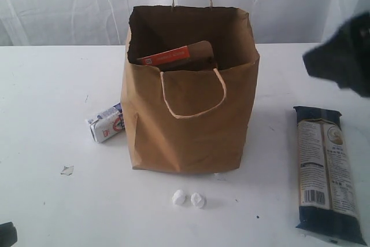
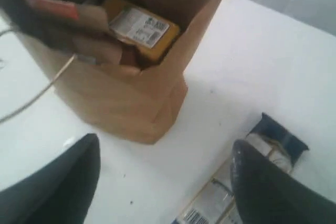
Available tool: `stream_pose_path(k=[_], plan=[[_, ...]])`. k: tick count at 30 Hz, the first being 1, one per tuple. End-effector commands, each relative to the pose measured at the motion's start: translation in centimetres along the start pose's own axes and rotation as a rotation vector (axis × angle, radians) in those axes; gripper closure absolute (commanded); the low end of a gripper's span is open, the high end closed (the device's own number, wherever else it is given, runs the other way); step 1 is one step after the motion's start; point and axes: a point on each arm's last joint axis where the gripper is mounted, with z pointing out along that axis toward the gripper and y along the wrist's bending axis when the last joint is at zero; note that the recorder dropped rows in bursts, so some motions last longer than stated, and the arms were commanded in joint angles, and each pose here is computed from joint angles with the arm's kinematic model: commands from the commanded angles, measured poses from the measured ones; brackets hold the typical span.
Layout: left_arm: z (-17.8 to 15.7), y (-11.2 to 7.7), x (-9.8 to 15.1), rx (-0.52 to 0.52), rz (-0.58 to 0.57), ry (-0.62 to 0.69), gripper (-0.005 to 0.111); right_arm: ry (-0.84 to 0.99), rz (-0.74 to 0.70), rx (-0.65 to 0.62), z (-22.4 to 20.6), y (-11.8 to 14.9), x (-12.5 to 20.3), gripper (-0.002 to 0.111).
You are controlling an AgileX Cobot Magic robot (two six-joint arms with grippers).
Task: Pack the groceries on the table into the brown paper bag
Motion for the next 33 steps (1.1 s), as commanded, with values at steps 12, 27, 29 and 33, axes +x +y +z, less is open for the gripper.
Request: stream_pose_path(k=[12, 27, 29, 33], plan=[[0.0, 0.0, 0.1, 0.007, -0.003, -0.003, 0.107, 0.285, -0.313, -0.445, 13.4, 5.5, 11.1, 0.043], [0.0, 0.0, 0.1, 0.007, -0.003, -0.003, 0.107, 0.309, -0.403, -0.373, 20.9, 8.6, 12.8, 0.051], [0.0, 0.0, 0.1, 0.007, -0.003, -0.003, 0.107, 0.304, -0.407, -0.369, 21.5, 8.8, 12.4, 0.051], [0.0, 0.0, 0.1, 0.007, -0.003, -0.003, 0.107, 0.293, -0.407, -0.365, 22.5, 9.2, 11.6, 0.051]])
